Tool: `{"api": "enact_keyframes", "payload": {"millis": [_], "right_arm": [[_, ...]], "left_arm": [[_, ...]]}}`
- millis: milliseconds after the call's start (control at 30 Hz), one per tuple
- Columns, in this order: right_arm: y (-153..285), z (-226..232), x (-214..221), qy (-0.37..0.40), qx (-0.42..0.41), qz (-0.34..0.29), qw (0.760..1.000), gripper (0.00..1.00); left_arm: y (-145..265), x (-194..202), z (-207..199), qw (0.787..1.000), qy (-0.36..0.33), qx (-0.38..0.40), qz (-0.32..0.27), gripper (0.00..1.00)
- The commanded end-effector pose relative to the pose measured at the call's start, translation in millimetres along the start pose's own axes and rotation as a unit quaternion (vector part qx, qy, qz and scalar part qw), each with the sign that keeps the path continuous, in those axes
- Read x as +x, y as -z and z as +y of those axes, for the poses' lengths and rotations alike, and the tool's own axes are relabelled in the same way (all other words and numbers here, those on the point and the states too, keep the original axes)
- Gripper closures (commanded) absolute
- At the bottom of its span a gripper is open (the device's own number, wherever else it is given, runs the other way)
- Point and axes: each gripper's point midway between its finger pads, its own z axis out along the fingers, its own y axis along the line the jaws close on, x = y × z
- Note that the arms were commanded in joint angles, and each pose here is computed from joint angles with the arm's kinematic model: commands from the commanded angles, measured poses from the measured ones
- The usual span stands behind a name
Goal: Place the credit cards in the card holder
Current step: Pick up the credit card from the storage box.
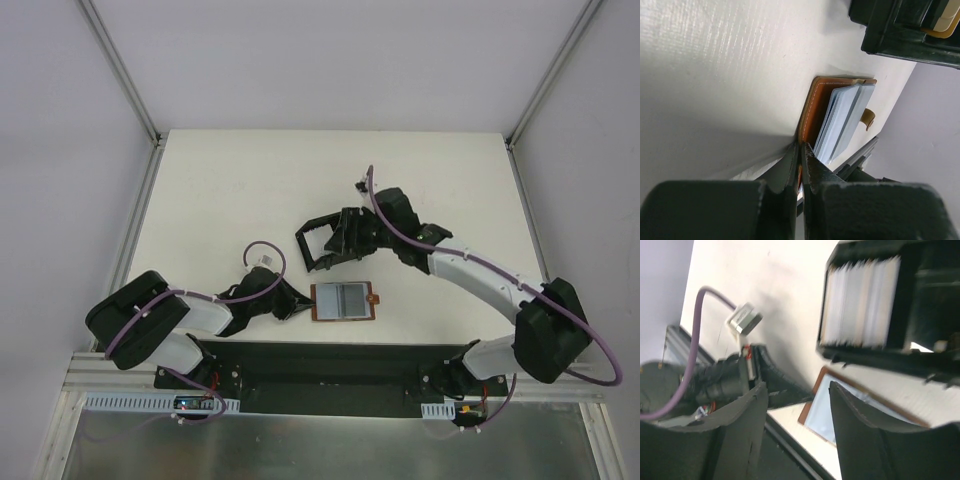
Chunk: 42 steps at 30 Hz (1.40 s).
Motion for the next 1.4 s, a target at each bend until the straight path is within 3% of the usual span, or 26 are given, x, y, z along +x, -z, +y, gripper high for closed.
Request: {"api": "enact_keyframes", "payload": {"millis": [0, 333, 1367], "right_arm": [[-6, -25, -37, 0.035, 0.054, 0.006, 0.998, 0.42], [-46, -67, -63, 0.056, 0.09, 0.054, 0.993, 0.26], [-97, -76, -36, 0.009, 0.033, 0.143, 0.989, 0.21]], "left_arm": [[17, 2, 99, 0.983, -0.028, -0.18, -0.012, 1.0], [19, -8, 89, 0.98, -0.058, -0.188, -0.028, 1.0], [20, -9, 90, 0.978, -0.067, -0.195, -0.026, 1.0]]}}
